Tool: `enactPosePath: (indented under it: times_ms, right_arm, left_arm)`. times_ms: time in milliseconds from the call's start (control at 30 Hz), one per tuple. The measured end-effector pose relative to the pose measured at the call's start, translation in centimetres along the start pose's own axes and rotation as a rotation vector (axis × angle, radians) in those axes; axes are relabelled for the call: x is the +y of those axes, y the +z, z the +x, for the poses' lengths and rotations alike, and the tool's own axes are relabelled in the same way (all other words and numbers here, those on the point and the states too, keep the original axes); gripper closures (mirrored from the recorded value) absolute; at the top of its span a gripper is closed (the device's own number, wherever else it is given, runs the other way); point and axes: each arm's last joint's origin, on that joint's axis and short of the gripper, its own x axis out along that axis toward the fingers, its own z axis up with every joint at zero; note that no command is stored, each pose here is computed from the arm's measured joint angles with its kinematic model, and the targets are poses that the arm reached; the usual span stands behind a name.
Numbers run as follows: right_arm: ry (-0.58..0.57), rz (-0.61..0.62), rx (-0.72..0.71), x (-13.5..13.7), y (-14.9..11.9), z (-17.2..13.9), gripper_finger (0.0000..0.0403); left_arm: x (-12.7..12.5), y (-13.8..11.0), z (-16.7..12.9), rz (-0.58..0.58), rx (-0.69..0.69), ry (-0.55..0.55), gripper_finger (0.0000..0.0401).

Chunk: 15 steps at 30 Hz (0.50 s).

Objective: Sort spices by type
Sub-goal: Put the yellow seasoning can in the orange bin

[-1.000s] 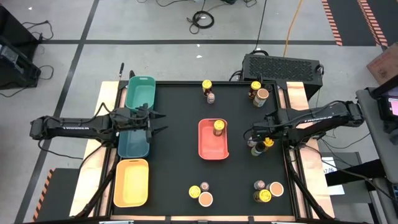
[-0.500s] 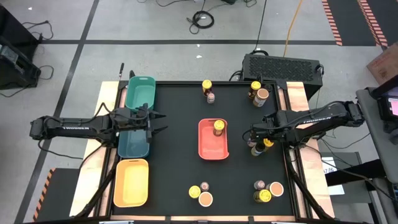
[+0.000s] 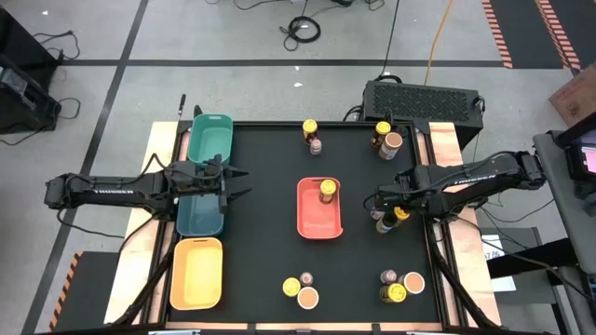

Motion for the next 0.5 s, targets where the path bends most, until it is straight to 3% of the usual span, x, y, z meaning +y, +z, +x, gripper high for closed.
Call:
enactPosePath:
  times_ms: [500]
  right_arm:
    - [-0.007, -0.004, 0.034, -0.02, -0.10, 0.00, 0.0112]
  left_arm:
    - [0.02, -0.11, 0.00, 0.011, 0.011, 0.002, 0.0115]
